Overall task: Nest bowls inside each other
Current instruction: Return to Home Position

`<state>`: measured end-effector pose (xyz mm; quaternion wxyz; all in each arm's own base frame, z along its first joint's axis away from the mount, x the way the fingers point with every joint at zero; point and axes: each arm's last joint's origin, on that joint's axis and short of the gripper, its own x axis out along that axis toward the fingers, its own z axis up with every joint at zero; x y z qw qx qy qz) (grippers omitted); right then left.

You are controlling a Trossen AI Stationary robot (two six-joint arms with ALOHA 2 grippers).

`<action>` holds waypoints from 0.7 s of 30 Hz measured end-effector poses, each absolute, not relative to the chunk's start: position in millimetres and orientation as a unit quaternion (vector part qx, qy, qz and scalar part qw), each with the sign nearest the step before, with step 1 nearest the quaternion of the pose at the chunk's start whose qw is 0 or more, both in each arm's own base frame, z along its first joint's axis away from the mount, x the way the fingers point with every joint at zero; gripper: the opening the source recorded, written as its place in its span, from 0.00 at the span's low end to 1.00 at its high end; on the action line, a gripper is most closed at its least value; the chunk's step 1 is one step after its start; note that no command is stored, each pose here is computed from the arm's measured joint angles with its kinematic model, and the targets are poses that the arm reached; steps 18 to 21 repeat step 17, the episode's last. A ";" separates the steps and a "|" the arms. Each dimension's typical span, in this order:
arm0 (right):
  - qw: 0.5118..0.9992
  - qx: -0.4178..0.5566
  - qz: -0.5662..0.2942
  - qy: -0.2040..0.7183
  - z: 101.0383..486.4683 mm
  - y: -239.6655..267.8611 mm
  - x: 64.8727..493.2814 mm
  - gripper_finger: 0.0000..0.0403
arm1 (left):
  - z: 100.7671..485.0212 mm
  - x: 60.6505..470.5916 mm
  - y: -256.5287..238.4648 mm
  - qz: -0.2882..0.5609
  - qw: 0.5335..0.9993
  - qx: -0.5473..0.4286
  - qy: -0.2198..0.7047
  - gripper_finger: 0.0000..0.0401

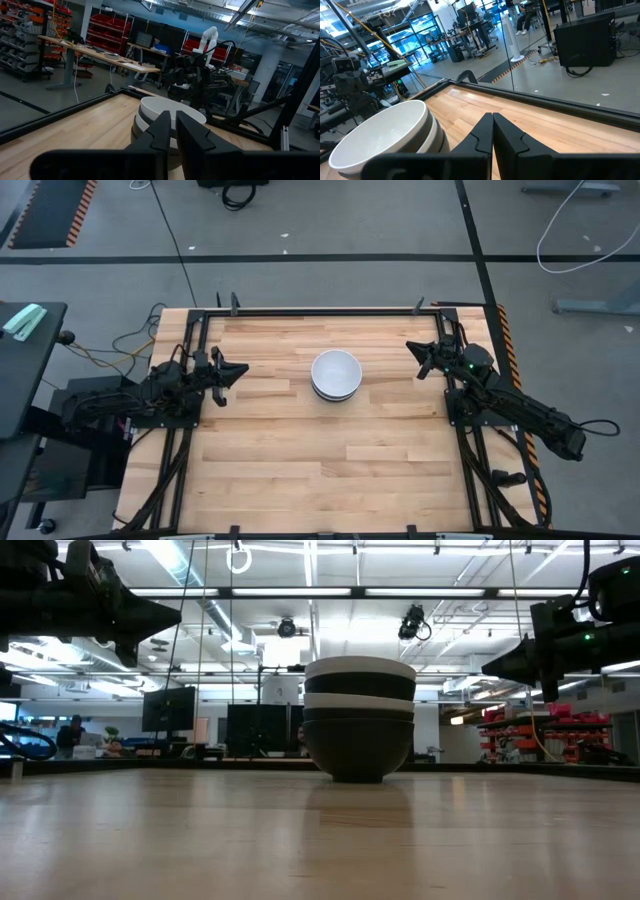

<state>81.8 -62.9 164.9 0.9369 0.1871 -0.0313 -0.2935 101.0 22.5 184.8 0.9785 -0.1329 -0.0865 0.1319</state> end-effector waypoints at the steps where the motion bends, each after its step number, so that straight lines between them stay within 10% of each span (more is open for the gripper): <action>1: 0.937 0.187 -0.293 -0.031 164.9 -62.9 81.8 0.04 | 184.8 101.0 22.5 0.132 0.978 -0.133 -0.087 0.09; 21: 0.937 0.187 -0.293 -0.031 164.9 -62.9 81.8 0.04 | 184.7 101.0 22.5 0.132 0.978 -0.133 -0.086 0.08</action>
